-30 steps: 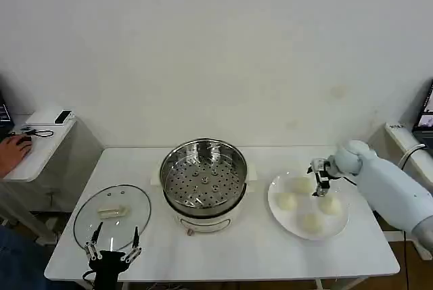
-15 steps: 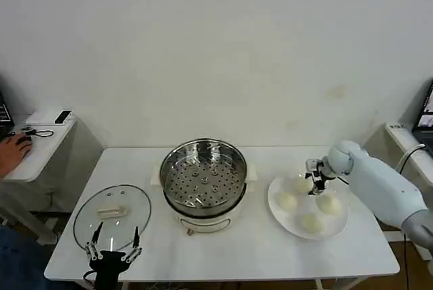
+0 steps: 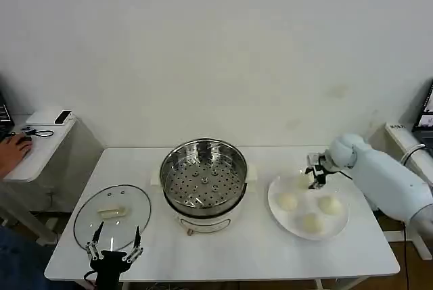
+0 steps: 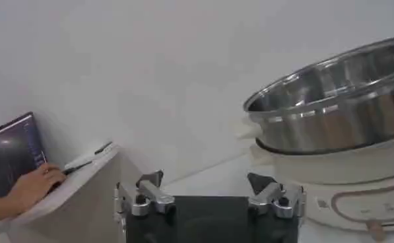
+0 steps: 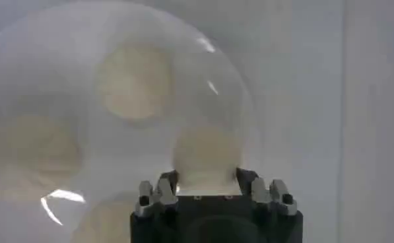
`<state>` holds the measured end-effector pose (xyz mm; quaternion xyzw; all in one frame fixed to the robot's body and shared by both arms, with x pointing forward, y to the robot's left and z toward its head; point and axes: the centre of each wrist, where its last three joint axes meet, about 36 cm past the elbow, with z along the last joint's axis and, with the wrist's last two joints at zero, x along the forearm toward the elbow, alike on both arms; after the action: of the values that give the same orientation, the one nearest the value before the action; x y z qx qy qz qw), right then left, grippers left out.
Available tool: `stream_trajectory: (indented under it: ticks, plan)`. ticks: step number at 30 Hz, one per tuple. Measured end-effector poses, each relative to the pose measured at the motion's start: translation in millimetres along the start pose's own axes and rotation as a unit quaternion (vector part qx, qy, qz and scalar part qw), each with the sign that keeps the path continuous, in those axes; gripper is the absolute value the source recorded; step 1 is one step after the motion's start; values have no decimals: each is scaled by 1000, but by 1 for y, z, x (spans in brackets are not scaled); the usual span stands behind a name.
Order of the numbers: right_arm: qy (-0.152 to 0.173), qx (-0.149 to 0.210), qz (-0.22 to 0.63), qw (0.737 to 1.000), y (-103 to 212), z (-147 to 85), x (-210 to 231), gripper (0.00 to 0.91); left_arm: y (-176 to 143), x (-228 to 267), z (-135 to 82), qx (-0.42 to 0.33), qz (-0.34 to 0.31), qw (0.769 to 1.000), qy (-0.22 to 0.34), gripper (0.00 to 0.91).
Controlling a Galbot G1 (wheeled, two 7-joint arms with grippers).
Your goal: Take steamed baozi put them in steamer then cover it.
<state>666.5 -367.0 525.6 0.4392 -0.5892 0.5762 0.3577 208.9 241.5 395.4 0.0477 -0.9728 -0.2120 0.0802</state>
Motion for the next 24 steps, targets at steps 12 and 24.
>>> stream_trajectory:
  ticks: [12, 24]
  plan:
    - [-59, 39, 54, 996, -57, -59, 77, 625, 5, -2, -2, -3, 2, 1000, -8, 907]
    - [-124, 158, 63, 978, -94, -191, 114, 625, 7, -7, 1, -4, 2, 1000, -8, 907]
